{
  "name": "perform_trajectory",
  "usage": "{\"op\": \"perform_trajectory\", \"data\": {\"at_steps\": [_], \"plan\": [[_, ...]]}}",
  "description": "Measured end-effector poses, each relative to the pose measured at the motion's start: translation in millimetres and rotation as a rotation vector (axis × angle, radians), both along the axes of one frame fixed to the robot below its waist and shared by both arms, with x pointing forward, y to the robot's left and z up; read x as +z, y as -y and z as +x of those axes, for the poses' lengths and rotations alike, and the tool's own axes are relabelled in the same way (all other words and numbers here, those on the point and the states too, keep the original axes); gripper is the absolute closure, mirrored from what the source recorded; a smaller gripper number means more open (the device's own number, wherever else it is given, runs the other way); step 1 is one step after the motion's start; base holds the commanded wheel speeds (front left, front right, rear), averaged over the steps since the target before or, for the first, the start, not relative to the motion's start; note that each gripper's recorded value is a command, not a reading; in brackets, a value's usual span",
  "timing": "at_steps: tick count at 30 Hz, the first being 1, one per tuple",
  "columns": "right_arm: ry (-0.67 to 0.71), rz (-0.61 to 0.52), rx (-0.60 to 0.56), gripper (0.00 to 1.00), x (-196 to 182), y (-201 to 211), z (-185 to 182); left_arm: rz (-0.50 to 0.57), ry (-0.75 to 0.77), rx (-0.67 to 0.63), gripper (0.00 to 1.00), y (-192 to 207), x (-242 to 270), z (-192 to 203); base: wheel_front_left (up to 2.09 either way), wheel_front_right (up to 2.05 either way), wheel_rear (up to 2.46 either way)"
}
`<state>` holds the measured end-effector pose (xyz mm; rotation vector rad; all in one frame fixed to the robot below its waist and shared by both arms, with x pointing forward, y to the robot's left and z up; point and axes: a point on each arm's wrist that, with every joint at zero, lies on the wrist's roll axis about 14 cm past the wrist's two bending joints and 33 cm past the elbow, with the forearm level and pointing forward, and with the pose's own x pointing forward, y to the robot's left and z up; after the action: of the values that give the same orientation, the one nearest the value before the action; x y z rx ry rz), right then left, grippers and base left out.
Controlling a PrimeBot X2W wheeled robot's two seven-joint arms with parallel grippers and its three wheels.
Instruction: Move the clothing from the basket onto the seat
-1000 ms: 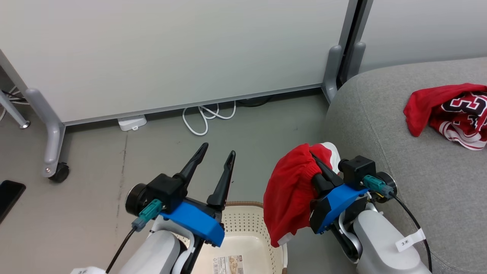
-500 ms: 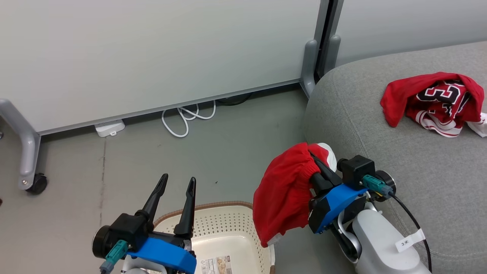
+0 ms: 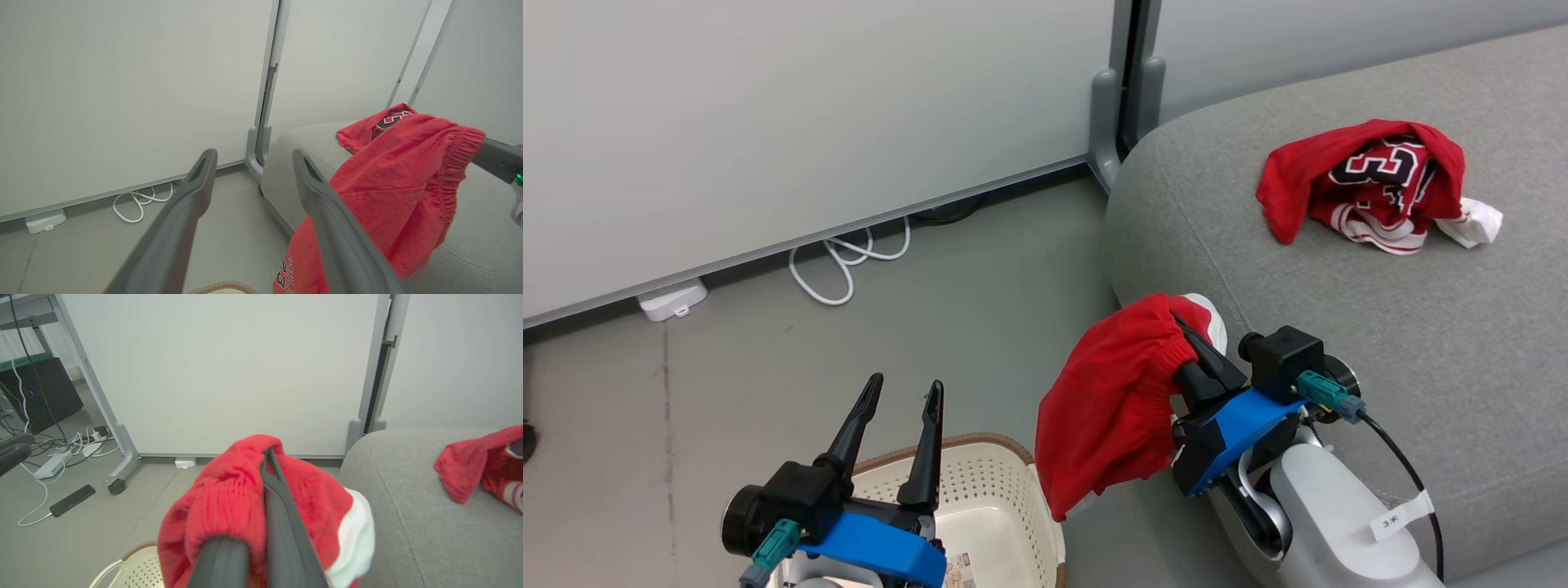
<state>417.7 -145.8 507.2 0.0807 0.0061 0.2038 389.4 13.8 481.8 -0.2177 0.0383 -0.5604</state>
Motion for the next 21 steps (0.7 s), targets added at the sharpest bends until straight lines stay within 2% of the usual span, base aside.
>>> {"op": "perform_trajectory", "data": {"at_steps": [21], "plan": [[0.007,-0.008,-0.246,1.0,3,85,-39,-0.016,-0.017,-0.241,0.0,81,-10,3,0.0,0.0,0.0]]}}
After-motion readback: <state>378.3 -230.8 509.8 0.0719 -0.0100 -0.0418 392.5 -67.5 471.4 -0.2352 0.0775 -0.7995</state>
